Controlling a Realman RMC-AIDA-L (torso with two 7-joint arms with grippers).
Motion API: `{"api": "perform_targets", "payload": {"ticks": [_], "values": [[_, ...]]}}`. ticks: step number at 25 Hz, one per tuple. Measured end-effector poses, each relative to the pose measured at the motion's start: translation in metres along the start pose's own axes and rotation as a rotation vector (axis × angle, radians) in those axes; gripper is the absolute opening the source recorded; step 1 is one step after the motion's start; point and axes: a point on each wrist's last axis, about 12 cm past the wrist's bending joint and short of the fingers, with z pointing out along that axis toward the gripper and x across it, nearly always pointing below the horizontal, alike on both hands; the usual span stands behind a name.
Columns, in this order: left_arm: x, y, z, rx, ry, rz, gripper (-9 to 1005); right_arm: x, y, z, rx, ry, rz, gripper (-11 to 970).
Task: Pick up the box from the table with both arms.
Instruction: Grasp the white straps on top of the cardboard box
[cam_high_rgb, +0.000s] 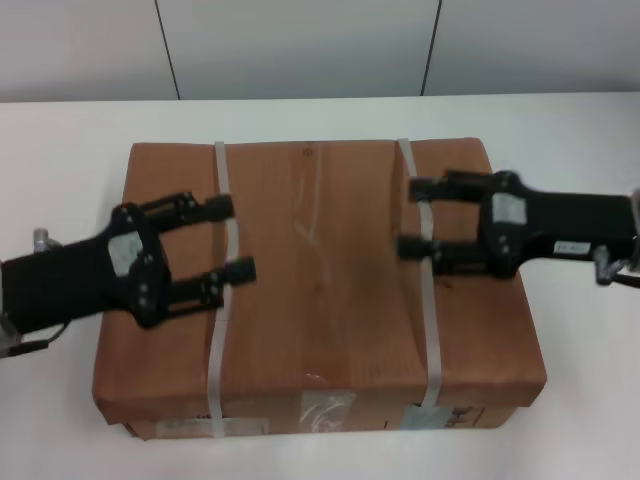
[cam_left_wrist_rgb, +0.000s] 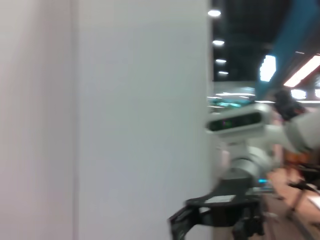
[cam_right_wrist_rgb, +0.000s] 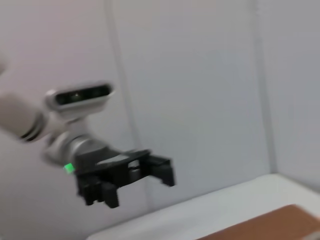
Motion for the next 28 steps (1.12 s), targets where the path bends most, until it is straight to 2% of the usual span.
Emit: {"api": "perform_targets", "payload": {"ticks": [5, 8, 12, 18, 28], "values": [[0.006, 0.007, -0.009, -0.14, -0.006, -0.113, 727, 0.007, -0.013, -0.016, 0.165, -0.019, 0.098, 832], [0.013, 0.012, -0.014, -0.224, 0.016, -0.22, 728, 0.013, -0.021, -0.021, 0.257, -0.009, 0.17, 831], [0.022, 0.018, -0.01, -0.289, 0.043, -0.338, 728, 0.023, -0.027, -0.025, 0.338, 0.009, 0.263, 833], [0.037, 0.023, 0.001, -0.349, 0.099, -0.43, 727, 0.036, -0.032, -0.028, 0.389, 0.042, 0.392, 833], [0.049, 0.026, 0.006, -0.4, 0.154, -0.473, 722, 0.046, -0.034, -0.008, 0.385, 0.124, 0.441, 833]]}}
